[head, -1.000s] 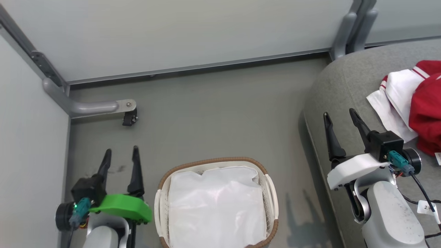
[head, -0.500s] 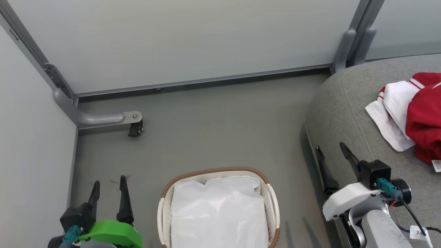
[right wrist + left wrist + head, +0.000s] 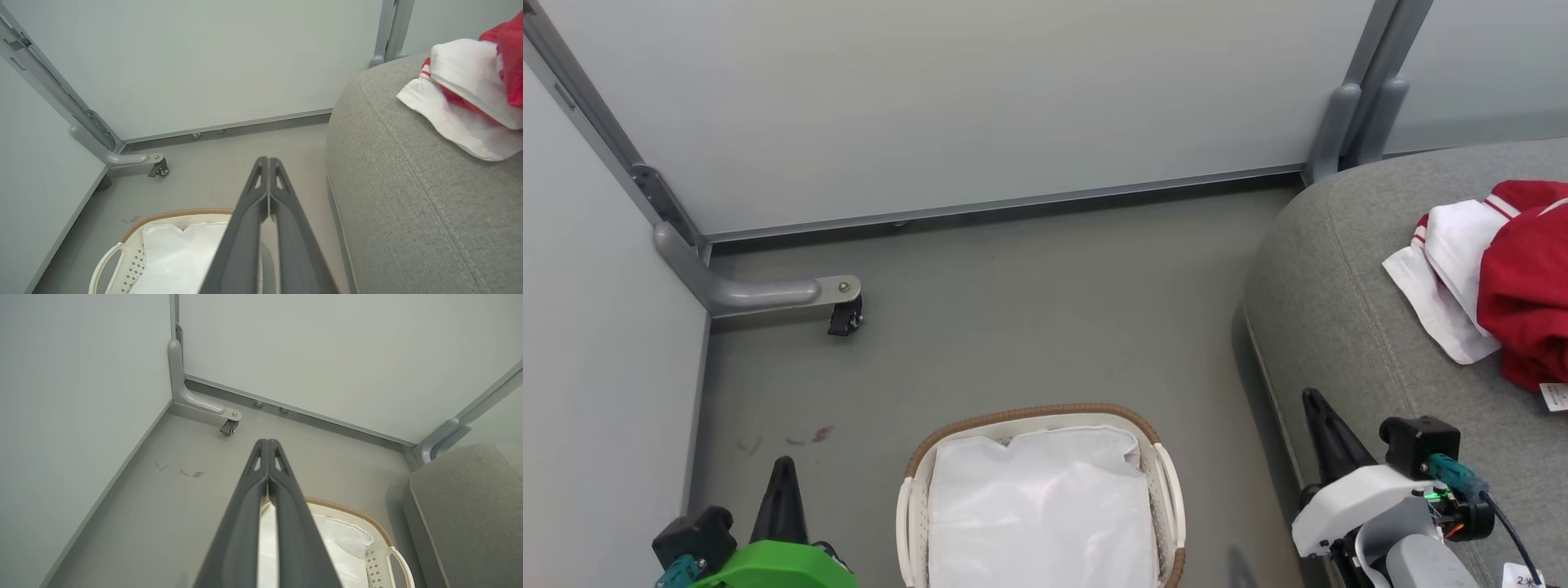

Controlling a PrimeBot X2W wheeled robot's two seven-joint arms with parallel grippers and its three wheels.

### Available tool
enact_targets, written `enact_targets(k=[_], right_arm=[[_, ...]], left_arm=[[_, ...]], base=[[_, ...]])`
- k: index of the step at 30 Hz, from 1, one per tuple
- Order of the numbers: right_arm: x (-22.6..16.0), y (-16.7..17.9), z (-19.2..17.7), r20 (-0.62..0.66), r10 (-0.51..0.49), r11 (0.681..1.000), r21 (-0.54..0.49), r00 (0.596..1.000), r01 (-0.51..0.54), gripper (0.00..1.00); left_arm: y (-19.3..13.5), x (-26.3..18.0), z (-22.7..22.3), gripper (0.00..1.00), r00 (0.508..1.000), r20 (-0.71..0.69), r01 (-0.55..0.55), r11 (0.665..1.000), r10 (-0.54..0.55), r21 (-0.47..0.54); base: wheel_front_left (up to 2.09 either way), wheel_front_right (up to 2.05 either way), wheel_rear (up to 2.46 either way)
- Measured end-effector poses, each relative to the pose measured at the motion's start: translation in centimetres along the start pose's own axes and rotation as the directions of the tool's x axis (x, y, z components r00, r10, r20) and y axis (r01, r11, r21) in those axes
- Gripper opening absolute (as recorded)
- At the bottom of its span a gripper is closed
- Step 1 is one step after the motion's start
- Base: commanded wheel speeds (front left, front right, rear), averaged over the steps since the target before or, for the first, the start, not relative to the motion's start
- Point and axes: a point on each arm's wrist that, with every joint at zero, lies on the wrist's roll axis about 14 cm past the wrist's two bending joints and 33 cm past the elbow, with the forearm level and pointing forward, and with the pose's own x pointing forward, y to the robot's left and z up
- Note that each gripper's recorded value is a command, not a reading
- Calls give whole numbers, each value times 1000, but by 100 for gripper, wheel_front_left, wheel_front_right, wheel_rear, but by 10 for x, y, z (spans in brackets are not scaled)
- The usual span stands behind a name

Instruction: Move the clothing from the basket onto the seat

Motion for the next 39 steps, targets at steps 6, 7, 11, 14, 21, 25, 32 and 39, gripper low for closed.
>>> enact_targets(k=[6, 7, 11, 14, 21, 25, 32, 39], right_arm=[[0, -5, 5, 8, -28, 993, 112, 1000, 27, 0], [0, -6, 6, 10, -33, 991, 131, 999, 32, 0], [-1, -9, 7, 10, -50, 979, 199, 999, 47, 0], [-1, -11, 10, 14, -60, 966, 251, 998, 54, 0], [-1, -15, 14, 17, -78, 933, 354, 997, 67, 0], [-2, -17, 16, 18, -88, 909, 411, 996, 73, 0], [-3, -20, 19, 19, -100, 862, 502, 995, 77, 0], [-4, -23, 21, 18, -108, 811, 580, 994, 78, 0]], left_arm=[[3, 1, 4, 0, 1000, 3, -17, 995, 17, -96], [3, 1, 5, 0, 1000, 4, -19, 993, 20, -115], [4, 2, 8, 0, 1000, 5, -24, 984, 25, -174], [5, 2, 9, 0, 1000, 2, -29, 975, 30, -219], [6, 3, 14, 0, 999, 4, -32, 948, 35, -316], [6, 3, 16, 0, 999, 4, -33, 930, 38, -367], [5, 6, 22, 0, 999, 13, -24, 895, 33, -445], [4, 7, 28, 0, 999, 22, -12, 856, 28, -517]], base=[[0, 0, 0], [0, 0, 0], [0, 0, 0], [0, 0, 0], [0, 0, 0], [0, 0, 0], [0, 0, 0], [0, 0, 0]])
